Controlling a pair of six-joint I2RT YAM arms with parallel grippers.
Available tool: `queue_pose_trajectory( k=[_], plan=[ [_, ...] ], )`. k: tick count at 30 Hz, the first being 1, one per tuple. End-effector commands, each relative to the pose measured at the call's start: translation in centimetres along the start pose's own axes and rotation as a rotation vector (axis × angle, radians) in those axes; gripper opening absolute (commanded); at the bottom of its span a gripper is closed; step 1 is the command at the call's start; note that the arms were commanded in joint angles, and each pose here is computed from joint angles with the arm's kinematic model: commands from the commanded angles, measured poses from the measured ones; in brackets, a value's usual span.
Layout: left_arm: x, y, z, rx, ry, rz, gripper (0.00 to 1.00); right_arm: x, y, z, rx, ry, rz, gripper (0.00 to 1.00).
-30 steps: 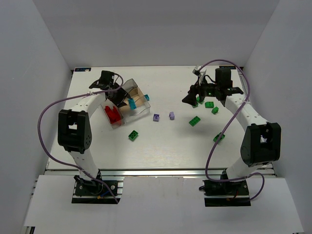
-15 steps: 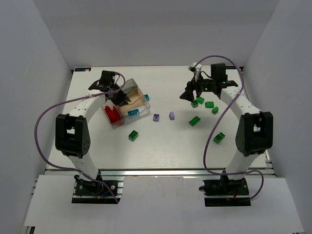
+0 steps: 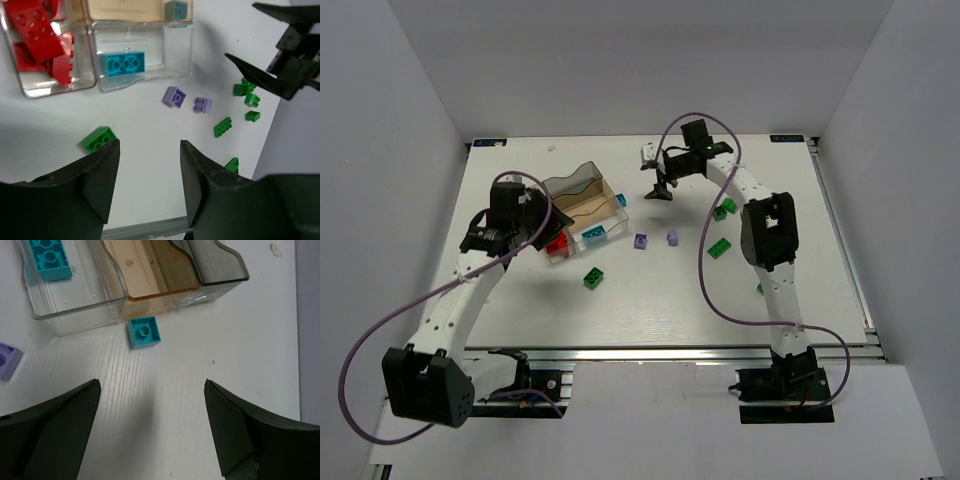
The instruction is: Sort the legos into containers by color
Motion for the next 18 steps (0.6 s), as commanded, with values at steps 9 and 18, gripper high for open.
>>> queue_pose_trajectory(
  k=[9,18],
  plan=[
    [3.8,-2.4,-3.3,-0.035,0.098,-0.034,0.63,0.0,-0.2,6.9,0.030,0.021,-0.184,0.89],
    [3.7,-1.8,-2.6,-0.010,0.146,0.015,0.64,0.4,-1.1,9.9,0.040,0.002,-0.163,0.87]
  ],
)
Point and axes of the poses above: each gripper's point midway between its finger pads, its own z axis out along the fingers, its own x axis along the line the jaws close on, y = z × x, the point moved 8 cm from there along -z, back along the fingers, and after that the axes turned 6 degrees about -z, right-handed, at the moved point
